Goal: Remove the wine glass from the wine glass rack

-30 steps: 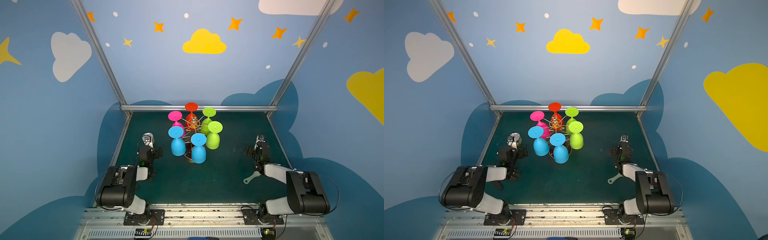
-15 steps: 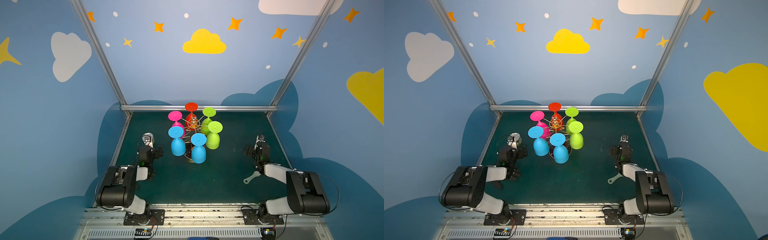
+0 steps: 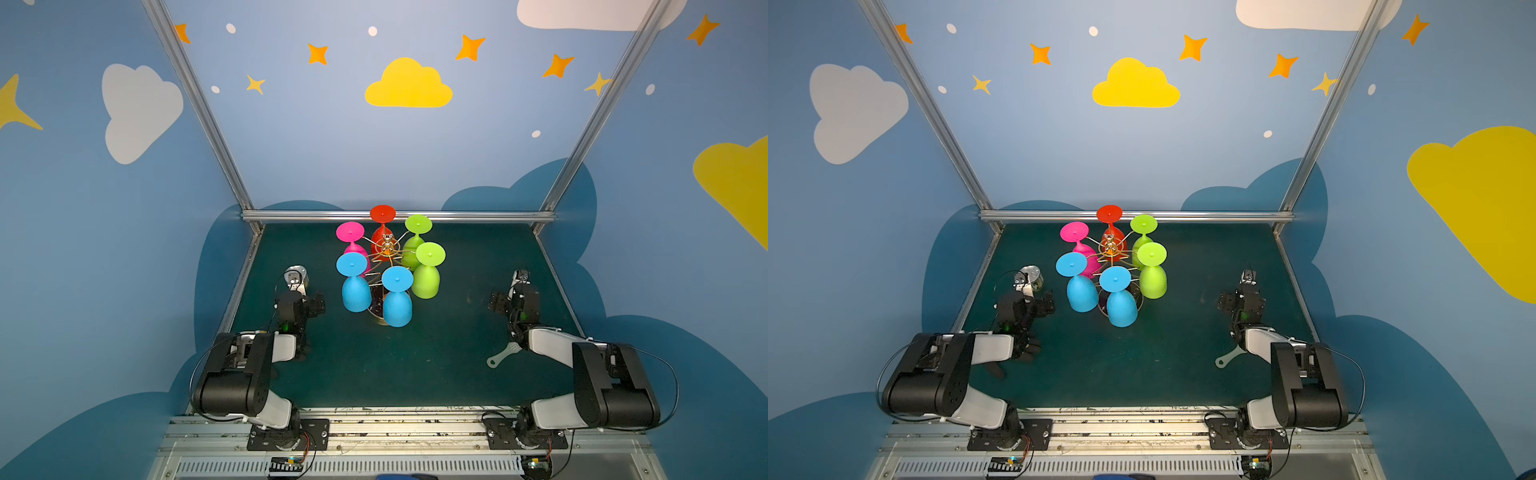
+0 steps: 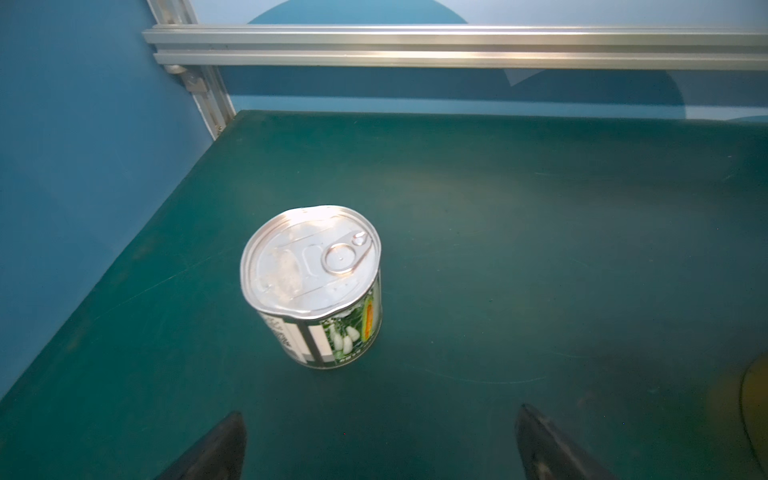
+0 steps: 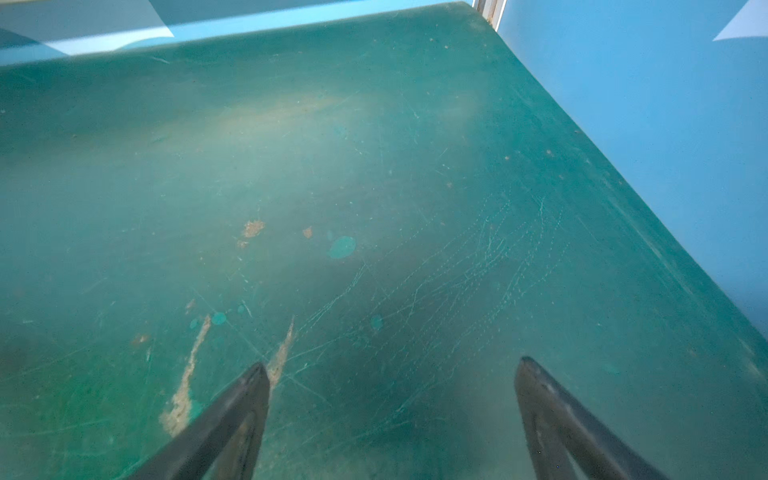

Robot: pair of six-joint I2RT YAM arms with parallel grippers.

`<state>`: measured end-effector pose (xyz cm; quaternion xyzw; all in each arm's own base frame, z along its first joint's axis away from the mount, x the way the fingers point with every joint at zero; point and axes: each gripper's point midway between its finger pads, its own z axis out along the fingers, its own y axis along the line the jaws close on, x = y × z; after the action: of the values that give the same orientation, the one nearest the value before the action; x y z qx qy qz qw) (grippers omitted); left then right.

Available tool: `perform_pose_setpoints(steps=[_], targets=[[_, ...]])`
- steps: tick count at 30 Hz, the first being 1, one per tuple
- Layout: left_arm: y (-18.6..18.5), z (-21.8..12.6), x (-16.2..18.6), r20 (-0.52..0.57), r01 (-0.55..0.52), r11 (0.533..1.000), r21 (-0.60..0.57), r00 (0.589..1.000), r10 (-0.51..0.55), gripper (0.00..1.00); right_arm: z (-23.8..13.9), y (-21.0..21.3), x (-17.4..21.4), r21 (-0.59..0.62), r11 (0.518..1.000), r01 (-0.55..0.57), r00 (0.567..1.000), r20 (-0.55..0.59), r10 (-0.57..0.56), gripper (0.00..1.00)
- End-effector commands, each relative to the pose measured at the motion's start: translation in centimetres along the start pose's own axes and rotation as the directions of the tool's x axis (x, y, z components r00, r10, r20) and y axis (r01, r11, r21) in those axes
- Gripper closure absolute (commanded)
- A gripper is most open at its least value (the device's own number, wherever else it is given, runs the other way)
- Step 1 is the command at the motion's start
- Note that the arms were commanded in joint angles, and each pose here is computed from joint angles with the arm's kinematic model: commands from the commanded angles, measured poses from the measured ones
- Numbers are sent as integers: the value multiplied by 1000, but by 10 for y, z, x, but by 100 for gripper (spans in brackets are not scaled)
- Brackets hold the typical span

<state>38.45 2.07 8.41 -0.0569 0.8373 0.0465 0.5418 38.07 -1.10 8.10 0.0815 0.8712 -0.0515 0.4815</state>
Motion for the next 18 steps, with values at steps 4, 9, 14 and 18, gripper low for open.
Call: perform_pose_setpoints(steps=[4,9,14,18], targets=[[31,-35,-59,-33,116,965,-234,991,-127,0,-30,13,-66,-14,1000,12,1000,27,-12,6],[35,-81,-101,24,294,936,-194,955,-295,0,-79,26,-113,-250,928,-275,960,-15,280,2],[10,-128,-151,206,297,951,88,928,-309,0,-127,45,-127,-485,809,-331,930,-23,367,4],[-2,-160,-182,284,243,944,222,910,-302,2,-165,60,-138,-629,711,-315,910,11,414,17]])
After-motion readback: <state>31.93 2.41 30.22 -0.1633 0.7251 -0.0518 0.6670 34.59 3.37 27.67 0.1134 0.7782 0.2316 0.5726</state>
